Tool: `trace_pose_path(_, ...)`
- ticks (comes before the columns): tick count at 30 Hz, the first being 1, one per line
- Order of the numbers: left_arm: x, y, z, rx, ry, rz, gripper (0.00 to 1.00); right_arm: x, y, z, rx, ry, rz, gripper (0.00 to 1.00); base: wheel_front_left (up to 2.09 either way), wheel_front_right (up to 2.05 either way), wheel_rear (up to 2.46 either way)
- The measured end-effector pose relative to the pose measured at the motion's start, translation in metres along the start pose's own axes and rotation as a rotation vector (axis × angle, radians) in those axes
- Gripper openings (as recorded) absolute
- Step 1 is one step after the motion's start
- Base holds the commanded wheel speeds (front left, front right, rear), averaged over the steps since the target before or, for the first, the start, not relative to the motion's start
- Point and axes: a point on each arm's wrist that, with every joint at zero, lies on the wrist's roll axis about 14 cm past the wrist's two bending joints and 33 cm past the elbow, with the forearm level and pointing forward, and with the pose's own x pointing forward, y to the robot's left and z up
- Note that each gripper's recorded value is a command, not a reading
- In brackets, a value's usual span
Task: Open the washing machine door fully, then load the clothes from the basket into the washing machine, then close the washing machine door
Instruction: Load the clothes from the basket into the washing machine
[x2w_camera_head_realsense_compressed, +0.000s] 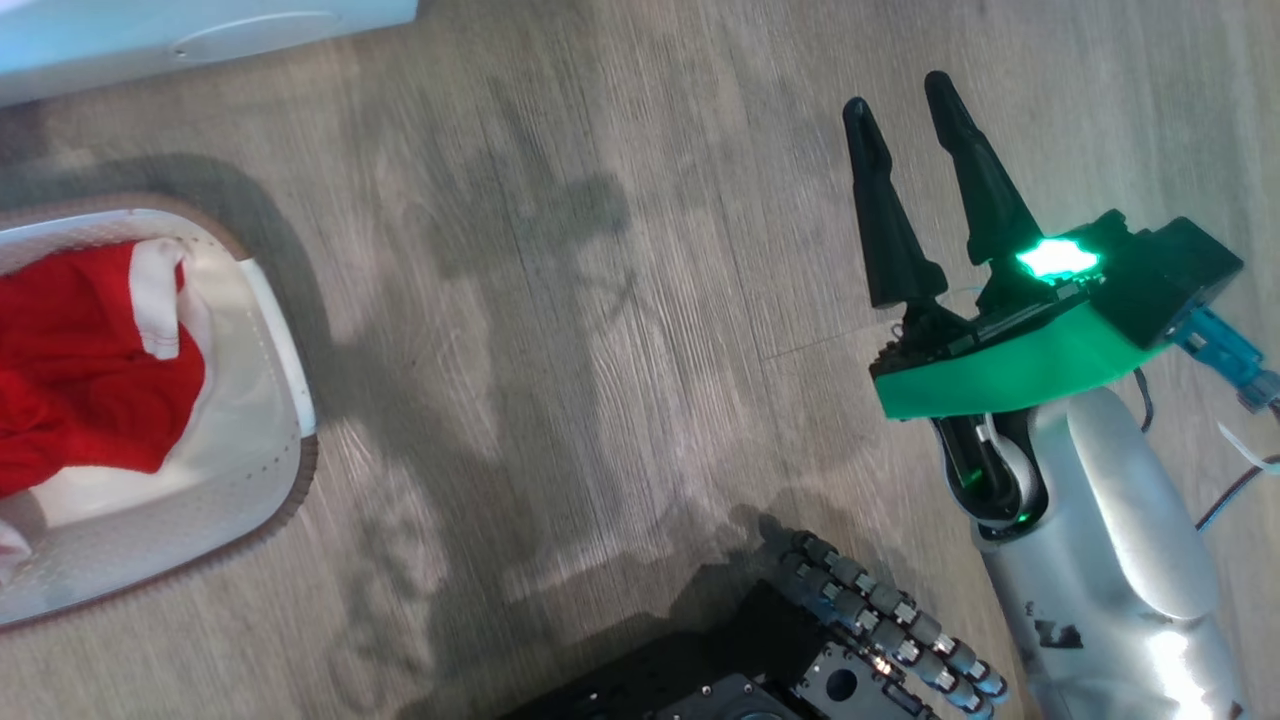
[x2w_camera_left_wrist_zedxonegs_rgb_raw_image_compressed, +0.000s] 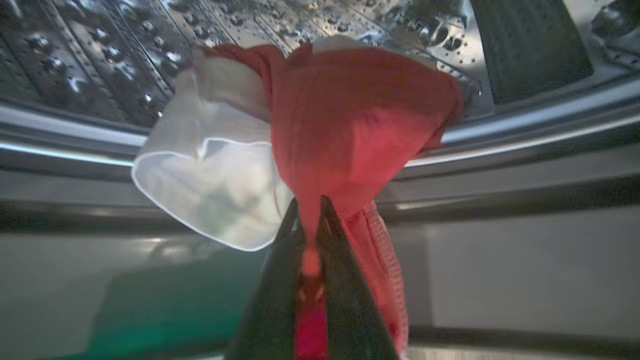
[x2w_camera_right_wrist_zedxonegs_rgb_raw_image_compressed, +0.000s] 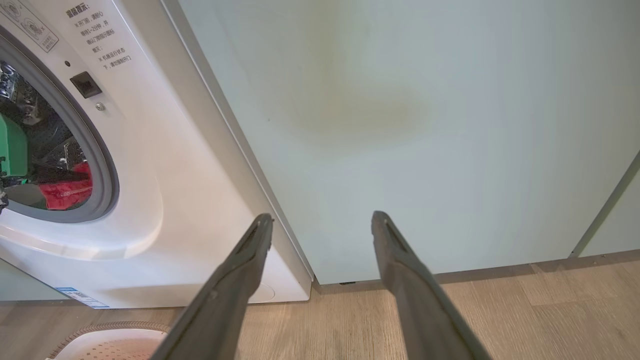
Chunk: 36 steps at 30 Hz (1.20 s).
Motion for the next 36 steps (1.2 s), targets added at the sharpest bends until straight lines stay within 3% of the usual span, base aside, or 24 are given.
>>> trace_pose_path(10, 0.007, 0.004, 0.09, 0.084, -0.509, 0.067, 0.0, 0.0, -0.007, -0.01, -0.005, 0.023, -0.017, 1.0, 0.0, 0.0, 0.0)
trace_pose_path(14, 0.015, 0.004, 0.104, 0.088, -0.634, 0.068, 0.0, 0.001, -0.013, -0.02, -0.01, 0.045, -0.03, 1.0, 0.0, 0.0, 0.0)
trace_pose_path(24, 0.064, 0.015, 0.048, 0.057, -0.543, 0.058, 0.0, 0.005, -0.016, -0.039, -0.003, 0.081, -0.037, 1.0, 0.0, 0.0, 0.0)
trace_pose_path(28, 0.068, 0.021, 0.047, 0.062, -0.546, 0.069, 0.01, 0.009, -0.014, -0.041, -0.002, 0.08, -0.026, 1.0, 0.0, 0.0, 0.0)
trace_pose_path(29, 0.067, 0.022, 0.05, 0.069, -0.56, 0.074, 0.26, 0.011, -0.013, -0.041, -0.002, 0.078, -0.022, 1.0, 0.0, 0.0, 0.0)
trace_pose_path(30, 0.066, 0.025, 0.054, 0.067, -0.567, 0.08, 0.76, 0.012, -0.013, -0.04, -0.002, 0.076, -0.018, 1.0, 0.0, 0.0, 0.0)
trace_pose_path(31, 0.064, 0.027, 0.058, 0.074, -0.586, 0.086, 1.0, 0.013, -0.012, -0.04, -0.002, 0.074, -0.016, 1.0, 0.0, 0.0, 0.0)
trace_pose_path(36, 0.058, 0.032, 0.069, 0.072, -0.617, 0.09, 1.0, 0.014, -0.009, -0.041, 0.004, 0.074, -0.008, 1.0, 0.0, 0.0, 0.0)
